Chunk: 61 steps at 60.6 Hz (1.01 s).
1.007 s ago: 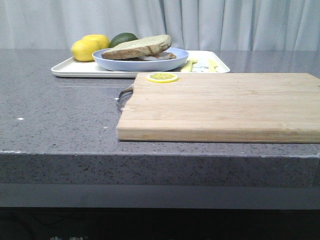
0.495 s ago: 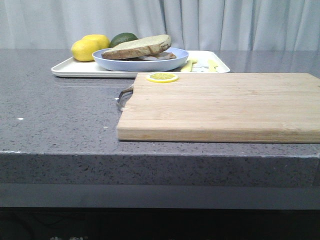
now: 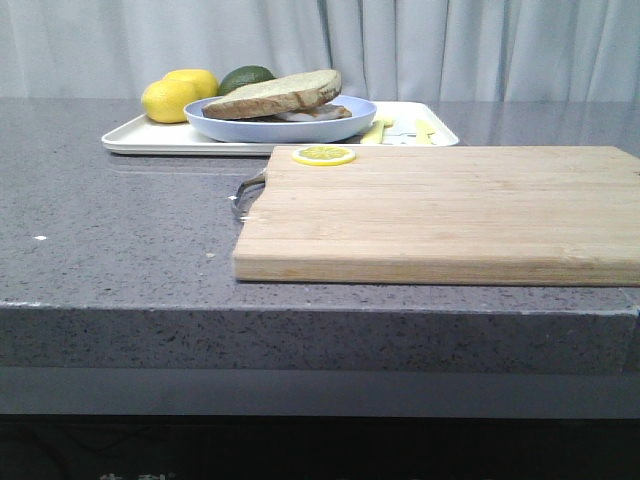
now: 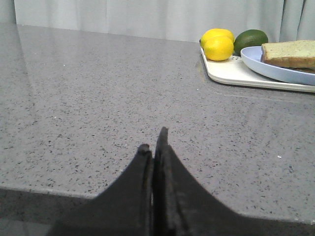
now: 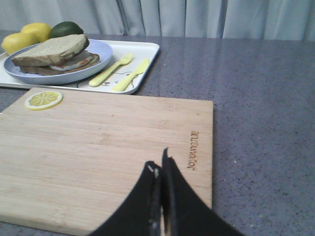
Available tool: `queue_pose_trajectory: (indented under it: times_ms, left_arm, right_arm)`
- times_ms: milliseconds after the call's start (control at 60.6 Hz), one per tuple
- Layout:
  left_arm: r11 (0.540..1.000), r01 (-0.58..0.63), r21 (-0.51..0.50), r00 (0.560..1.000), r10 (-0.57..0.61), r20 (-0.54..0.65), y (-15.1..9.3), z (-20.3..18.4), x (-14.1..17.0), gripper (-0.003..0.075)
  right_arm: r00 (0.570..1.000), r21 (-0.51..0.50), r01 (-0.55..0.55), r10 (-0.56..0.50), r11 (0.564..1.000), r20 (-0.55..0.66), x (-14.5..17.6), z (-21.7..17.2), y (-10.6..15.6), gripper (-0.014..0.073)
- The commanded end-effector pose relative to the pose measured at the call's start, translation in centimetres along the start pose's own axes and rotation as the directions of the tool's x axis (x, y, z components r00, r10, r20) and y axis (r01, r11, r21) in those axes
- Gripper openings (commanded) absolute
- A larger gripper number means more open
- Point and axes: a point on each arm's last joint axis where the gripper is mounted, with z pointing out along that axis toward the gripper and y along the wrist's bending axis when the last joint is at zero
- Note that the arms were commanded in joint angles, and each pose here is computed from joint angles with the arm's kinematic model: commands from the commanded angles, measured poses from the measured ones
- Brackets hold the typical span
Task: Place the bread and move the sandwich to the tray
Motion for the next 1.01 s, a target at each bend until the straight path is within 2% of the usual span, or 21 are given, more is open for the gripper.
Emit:
queue_pose_trajectory:
  times_ms: [0, 215, 396, 627, 990]
  left_arm:
    - [1.000, 0.014, 0.006, 0.994, -0.014, 0.105, 0.0, -0.2, -0.6, -0.0019]
    - [1.000, 0.014, 0.006, 0.994, -0.014, 0.105, 0.0, -0.2, -0.6, -0.0019]
    - [1.000, 0.014, 0.006, 0.994, -0.014, 0.105, 0.0, -0.1, -0.6, -0.0019]
    - [1.000, 0.014, 0.006, 0.994, -0.014, 0.107, 0.0, -0.1, -0.6, -0.0019]
    - [1.000, 0.014, 0.006, 0.994, -0.014, 0.107, 0.0, -0.1, -0.6, -0.0019]
  right_arm:
    - [0.990, 0.036, 0.044, -0.048, 0.998, 0.133, -0.4, -0.3, -0.3, -0.0074]
    - [0.989, 0.050, 0.056, -0.062, 0.997, 0.134, 5.0, -1.4, -0.7, -0.0074]
    - [0.989, 0.053, 0.033, -0.040, 0.998, 0.142, 7.5, -1.5, -0.8, -0.0074]
    - [0.997, 0.034, 0.002, -0.004, 0.999, 0.075, 8.1, -1.4, -0.7, -0.0074]
    - [0.997, 0.034, 0.002, -0.004, 0.999, 0.073, 8.1, -1.4, -0.7, -0.0074]
